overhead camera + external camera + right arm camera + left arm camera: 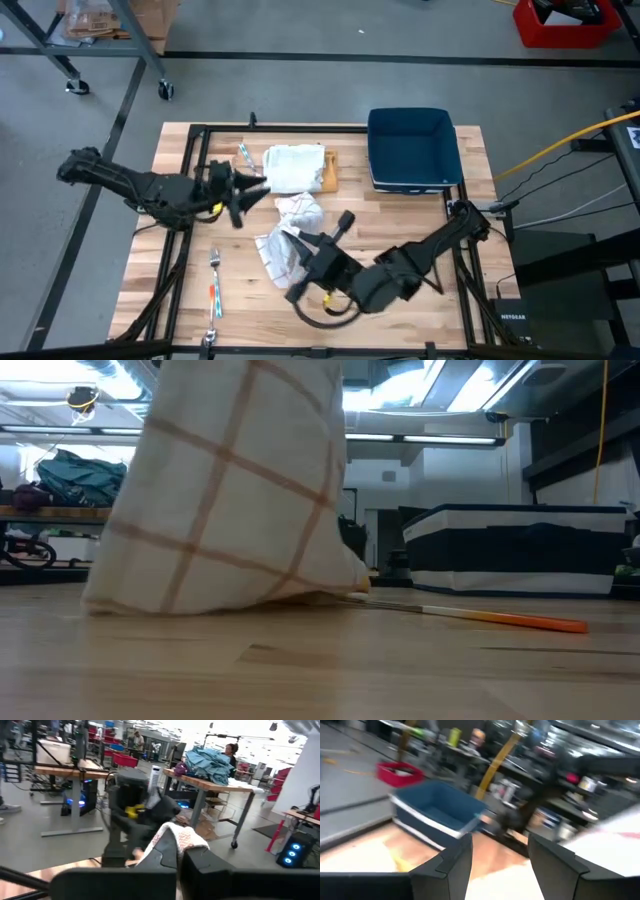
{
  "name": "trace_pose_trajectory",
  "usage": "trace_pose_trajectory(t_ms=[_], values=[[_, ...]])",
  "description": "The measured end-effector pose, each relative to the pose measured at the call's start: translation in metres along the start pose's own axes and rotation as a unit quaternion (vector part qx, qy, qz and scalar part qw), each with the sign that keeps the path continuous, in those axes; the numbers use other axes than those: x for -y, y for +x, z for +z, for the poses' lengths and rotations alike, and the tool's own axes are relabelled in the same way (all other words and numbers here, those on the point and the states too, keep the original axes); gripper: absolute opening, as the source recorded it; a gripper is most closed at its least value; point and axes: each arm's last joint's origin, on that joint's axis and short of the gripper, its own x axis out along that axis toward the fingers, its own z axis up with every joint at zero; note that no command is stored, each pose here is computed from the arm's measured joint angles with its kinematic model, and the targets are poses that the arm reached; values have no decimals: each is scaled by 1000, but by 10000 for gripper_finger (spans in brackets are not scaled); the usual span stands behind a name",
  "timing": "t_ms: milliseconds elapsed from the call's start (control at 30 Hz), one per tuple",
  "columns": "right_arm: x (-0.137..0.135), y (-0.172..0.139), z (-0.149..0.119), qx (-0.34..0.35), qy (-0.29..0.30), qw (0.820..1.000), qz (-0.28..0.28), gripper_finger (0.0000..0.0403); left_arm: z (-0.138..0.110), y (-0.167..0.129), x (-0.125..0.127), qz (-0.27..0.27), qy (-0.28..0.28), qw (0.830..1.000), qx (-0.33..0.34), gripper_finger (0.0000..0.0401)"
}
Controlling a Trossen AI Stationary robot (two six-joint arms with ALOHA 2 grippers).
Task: Fold towel
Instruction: Fold the white patterned towel
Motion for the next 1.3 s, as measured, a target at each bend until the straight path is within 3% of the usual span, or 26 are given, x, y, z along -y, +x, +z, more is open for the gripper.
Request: trace_pose_trajectory(t_ms=[200,533,733,933,1300], values=[[7,22,-6,-5,-6,1000,-22,1,-15,-12,23,-70,11,997,-36,182],[22,50,-10,-12,-11,998,-56,1,-25,-24,55,-149,14,988,-23,182],[26,57,-11,-14,-11,998,-63,1,-35,-14,67,-124,22,992,3,182],[26,57,-11,-13,-11,998,-59,1,-43,-3,74,-40,46,997,54,182],[25,57,-13,-18,-22,998,-59,1,-56,5,91,-5,56,993,102,182]])
